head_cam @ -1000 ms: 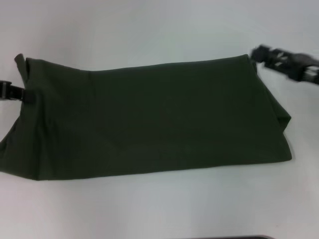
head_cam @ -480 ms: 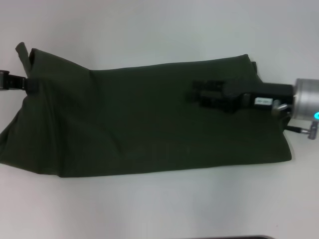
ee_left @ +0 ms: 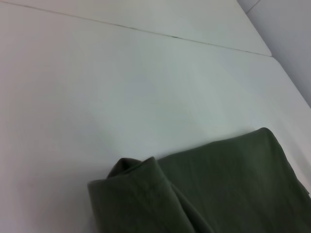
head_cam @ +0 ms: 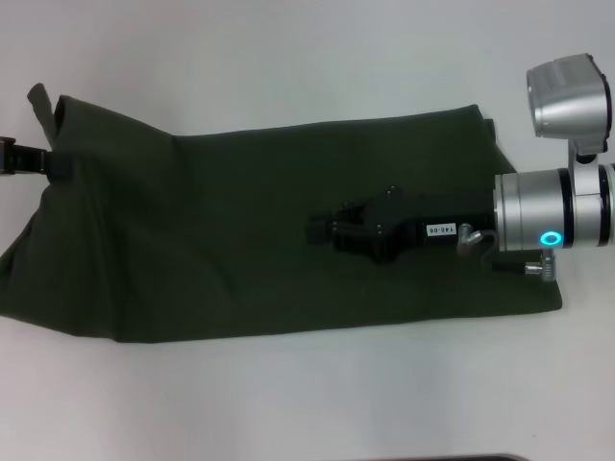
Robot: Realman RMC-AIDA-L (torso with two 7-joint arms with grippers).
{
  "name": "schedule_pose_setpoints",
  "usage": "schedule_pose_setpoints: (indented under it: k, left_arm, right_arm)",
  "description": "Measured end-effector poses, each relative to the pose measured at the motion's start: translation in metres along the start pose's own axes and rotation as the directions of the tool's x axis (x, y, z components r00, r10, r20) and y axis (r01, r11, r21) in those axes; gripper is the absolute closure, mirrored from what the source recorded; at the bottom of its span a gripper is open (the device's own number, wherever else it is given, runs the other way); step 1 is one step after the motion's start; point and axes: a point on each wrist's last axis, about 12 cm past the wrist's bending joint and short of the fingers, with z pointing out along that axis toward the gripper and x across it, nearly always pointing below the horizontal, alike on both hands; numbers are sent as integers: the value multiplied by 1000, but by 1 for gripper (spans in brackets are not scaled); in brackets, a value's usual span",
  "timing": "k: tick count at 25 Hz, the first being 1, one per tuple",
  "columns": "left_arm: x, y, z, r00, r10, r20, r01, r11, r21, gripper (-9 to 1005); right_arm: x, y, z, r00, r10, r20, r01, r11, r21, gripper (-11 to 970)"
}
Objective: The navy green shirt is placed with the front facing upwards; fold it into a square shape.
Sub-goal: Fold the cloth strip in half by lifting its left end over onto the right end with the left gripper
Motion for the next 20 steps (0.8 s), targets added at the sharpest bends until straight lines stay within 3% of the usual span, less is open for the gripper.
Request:
schedule_pose_setpoints:
  k: [9, 20]
  left_arm:
    - [2, 1, 1, 1000, -3, 2, 3, 1000, -2, 972]
    - [1, 0, 5, 1000, 0, 6, 0, 1000, -2, 972]
  right_arm:
    - [6, 5, 0, 1000, -7, -24, 6, 999, -40, 944]
    - [7, 4, 23, 988, -32, -153, 27, 999, -38, 950]
